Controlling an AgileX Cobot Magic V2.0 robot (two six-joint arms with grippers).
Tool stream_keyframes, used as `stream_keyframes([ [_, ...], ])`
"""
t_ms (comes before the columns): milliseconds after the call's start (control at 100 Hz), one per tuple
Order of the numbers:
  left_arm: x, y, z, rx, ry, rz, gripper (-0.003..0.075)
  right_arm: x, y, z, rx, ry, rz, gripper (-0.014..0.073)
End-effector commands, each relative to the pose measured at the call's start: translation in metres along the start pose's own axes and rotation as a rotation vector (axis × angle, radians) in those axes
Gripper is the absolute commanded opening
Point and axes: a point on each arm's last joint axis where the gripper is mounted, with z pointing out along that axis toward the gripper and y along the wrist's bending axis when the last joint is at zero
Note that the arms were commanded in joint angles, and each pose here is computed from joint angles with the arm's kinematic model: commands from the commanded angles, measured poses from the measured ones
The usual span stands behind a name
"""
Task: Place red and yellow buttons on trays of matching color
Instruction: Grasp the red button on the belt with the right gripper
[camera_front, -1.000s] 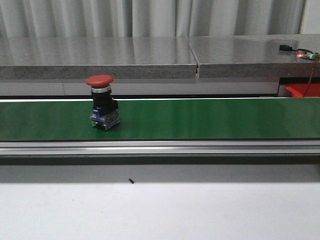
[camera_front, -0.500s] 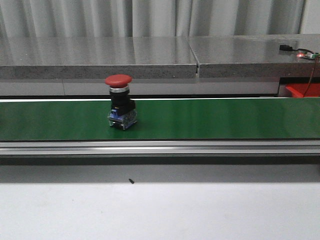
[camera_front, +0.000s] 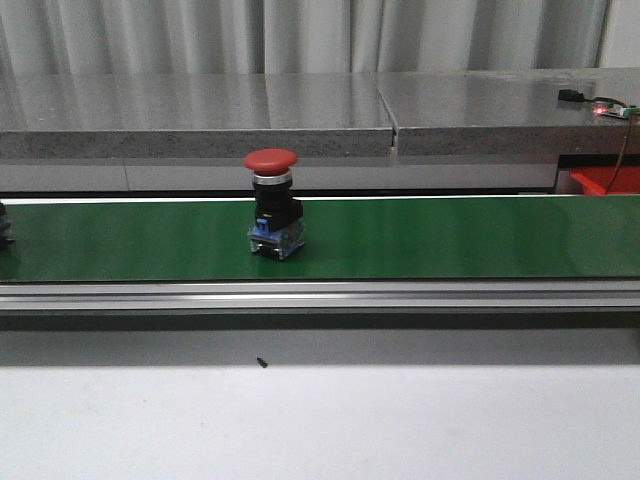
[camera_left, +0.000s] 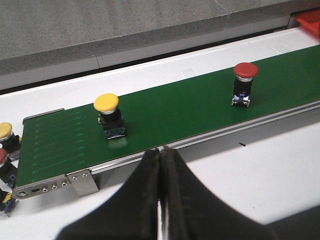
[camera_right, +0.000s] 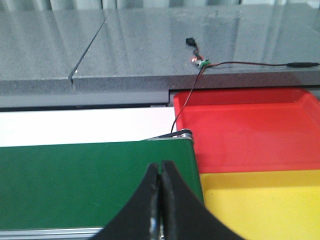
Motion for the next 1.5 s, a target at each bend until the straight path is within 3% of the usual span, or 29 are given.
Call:
stream_keyframes([
  [0,-0.012,0.001,-0.002,0.002,-0.077,-0.012,-0.0019,-0.028,0.003,0.010,-0.020,-0.032,-0.023,-0.0056],
  [280,-0.012,0.001,-0.002,0.002,-0.077,-0.012,-0.0019,-0.052,0.022,0.055,-0.103,0.214,-0.061,-0.0055],
  [380,-0.012,0.001,-0.002,0.002,-0.077,-0.012,-0.0019,-0.058,0.032,0.069,-0.140,0.277,-0.081,-0.0011],
  [500,-0.012,0.001,-0.002,0.002,-0.077,-0.012,-0.0019,-0.063,0.048,0.087,-0.188,0.351,-0.111,0.0155],
  [670,-0.012,0.001,-0.002,0.002,-0.077,-0.012,-0.0019,-0.071,0.076,0.103,-0.276,0.434,-0.182,0.0502],
  [760,-0.012,0.001,-0.002,0.002,-0.077,-0.012,-0.0019,-0.076,0.091,0.112,-0.312,0.499,-0.224,0.0587],
  [1110,-0.012,0.001,-0.002,0.002,-0.077,-0.012,-0.0019,-0.083,0.156,0.141,-0.494,0.719,-0.389,0.0591],
  [1490,-0.012,0.001,-0.002,0.002,-0.077,-0.012,-0.0019,-0.060,0.190,0.183,-0.591,0.739,-0.519,0.0591],
])
